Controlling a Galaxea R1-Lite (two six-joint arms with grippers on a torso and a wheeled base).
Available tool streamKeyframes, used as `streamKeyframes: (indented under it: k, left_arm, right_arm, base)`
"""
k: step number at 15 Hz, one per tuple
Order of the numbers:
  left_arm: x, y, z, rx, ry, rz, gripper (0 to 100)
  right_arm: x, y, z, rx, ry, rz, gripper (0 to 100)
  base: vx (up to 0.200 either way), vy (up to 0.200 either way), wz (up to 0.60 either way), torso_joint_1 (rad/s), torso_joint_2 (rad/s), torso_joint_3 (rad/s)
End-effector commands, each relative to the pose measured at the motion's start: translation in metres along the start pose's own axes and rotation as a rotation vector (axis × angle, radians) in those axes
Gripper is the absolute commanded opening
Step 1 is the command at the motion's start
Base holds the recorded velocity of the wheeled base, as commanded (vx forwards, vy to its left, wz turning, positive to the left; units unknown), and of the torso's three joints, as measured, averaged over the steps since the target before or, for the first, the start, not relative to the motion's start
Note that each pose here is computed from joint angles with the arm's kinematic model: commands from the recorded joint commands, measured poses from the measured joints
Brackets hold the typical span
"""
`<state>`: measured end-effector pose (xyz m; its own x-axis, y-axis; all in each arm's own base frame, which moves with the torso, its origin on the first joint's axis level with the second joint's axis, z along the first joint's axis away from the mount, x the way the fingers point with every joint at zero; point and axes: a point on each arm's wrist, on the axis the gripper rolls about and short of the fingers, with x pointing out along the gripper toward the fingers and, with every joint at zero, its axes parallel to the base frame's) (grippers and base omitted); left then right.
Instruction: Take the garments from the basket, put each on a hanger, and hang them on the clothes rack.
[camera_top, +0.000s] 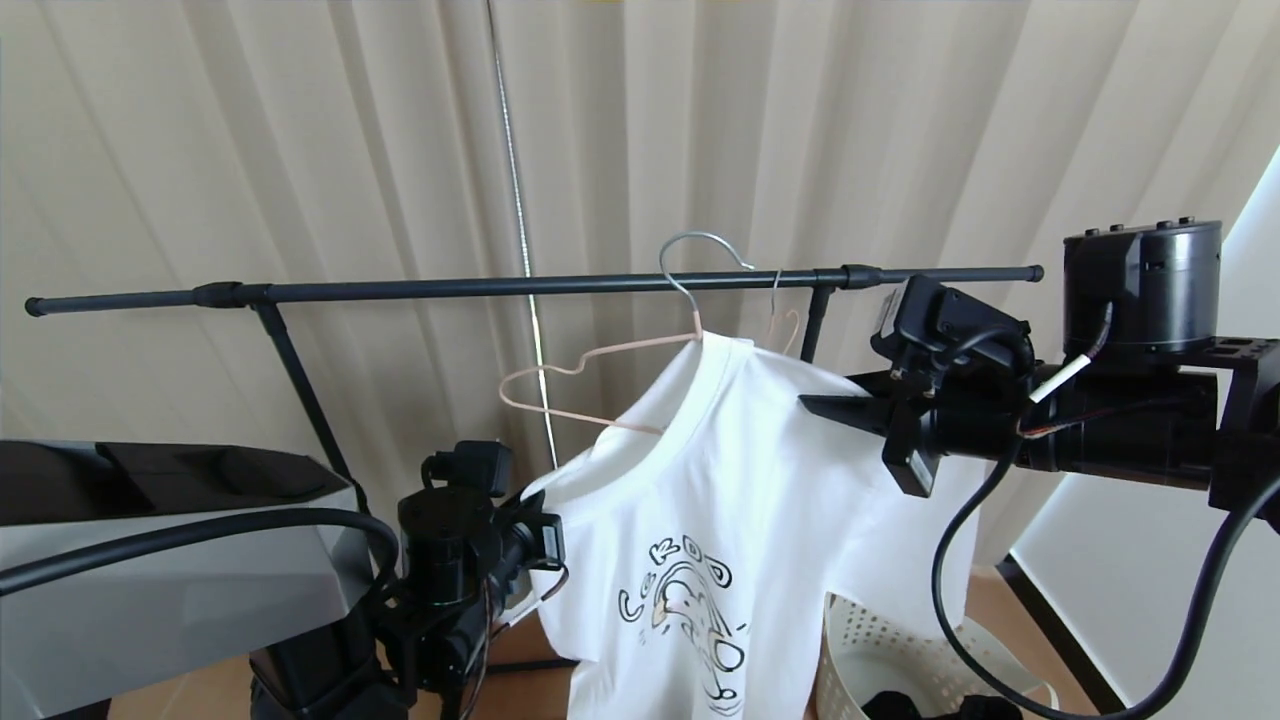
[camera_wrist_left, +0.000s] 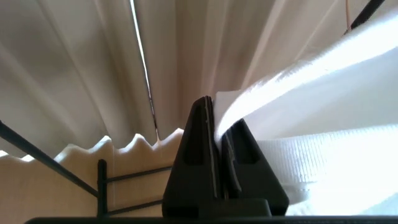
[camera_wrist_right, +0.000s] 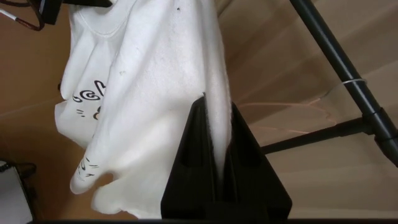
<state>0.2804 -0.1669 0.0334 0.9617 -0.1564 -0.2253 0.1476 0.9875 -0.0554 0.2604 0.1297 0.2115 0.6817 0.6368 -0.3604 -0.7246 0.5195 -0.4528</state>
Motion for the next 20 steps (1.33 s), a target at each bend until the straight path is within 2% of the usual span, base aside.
streamKeyframes:
  k: [1, 5, 8, 11, 17, 20]
  left_arm:
    - [0.000, 0.003, 0.007, -0.009, -0.020, 0.009, 0]
    - [0.003, 0.010, 0.009, -0.008, -0.026, 0.030, 0]
    - [0.000, 0.010, 0.015, -0.014, -0.045, 0.028, 0]
    - [0.003, 0.018, 0.017, -0.007, -0.050, 0.049, 0]
    - [0.007, 0.030, 0.032, -0.031, -0.099, 0.087, 0]
    - [0.005, 0.030, 0.039, -0.039, -0.121, 0.084, 0]
  right_arm:
    - [0.001, 0.007, -0.012, 0.020, 0.000, -0.001, 0]
    - [-0.003, 0.021, -0.032, 0.059, -0.009, -0.012, 0]
    - [-0.009, 0.031, -0.047, 0.090, -0.061, -0.021, 0]
    - [-0.012, 0.034, -0.049, 0.083, -0.094, -0.042, 0]
    - [-0.019, 0.042, -0.055, 0.085, -0.079, -0.027, 0]
    - [-0.020, 0.046, -0.058, 0.086, -0.068, -0.017, 0]
  base:
    - [0.000, 0.000, 0.00, 0.000, 0.00, 0.000]
    - [0.000, 0.000, 0.00, 0.000, 0.00, 0.000]
    - [0.000, 0.000, 0.00, 0.000, 0.00, 0.000]
    - [0.000, 0.000, 0.00, 0.000, 0.00, 0.000]
    - [0.000, 0.000, 0.00, 0.000, 0.00, 0.000]
    - [0.000, 0.000, 0.00, 0.000, 0.00, 0.000]
